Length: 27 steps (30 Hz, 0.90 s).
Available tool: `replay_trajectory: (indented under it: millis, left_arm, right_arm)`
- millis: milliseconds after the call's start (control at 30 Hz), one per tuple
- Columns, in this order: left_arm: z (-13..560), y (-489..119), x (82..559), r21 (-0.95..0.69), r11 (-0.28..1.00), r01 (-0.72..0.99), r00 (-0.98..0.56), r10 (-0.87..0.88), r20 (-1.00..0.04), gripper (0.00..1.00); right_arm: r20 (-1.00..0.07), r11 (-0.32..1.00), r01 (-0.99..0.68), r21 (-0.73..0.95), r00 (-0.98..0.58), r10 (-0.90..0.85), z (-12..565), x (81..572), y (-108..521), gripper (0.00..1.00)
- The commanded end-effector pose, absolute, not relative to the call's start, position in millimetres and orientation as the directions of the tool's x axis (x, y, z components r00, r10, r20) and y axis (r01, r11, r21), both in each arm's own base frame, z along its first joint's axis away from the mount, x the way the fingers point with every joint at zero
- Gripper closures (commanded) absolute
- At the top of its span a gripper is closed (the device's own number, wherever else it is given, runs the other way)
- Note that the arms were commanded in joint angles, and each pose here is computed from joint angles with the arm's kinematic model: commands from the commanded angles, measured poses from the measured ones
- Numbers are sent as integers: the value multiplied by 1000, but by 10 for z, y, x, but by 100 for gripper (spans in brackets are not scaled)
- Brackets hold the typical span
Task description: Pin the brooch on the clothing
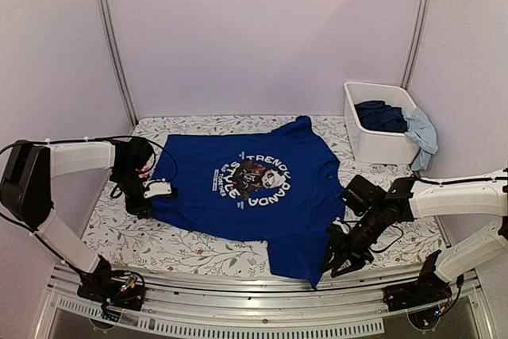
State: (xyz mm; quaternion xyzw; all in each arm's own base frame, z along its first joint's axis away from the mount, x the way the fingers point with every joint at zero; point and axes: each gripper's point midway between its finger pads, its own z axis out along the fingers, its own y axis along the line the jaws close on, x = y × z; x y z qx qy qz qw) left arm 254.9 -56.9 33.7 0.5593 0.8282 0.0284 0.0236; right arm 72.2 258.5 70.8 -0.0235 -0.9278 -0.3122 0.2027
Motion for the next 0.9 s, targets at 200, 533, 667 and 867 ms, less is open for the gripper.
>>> replay_trajectory:
  millis: [200,533,667,867]
  left_arm:
    - [884,-729,2705,28,384,923,-379,918,-113,39]
    - [491,-778,3374,135,588,797,-567,807,-166,67]
    - [255,-624,3403,199,592,781,-584,805,-104,67]
    - [13,-550,3483,250,583,773,-590,806,-55,67]
  right_arm:
    - [-91,952,135,273,-982,166,1033,2068,1940,66]
    - [-257,993,99,58,-960,111,232,3181,1859,87]
    - [-198,984,152,-90,-971,132,-168,3291,1548,89]
    - [-234,973,196,-118,-958,165,-230,3617,1317,91]
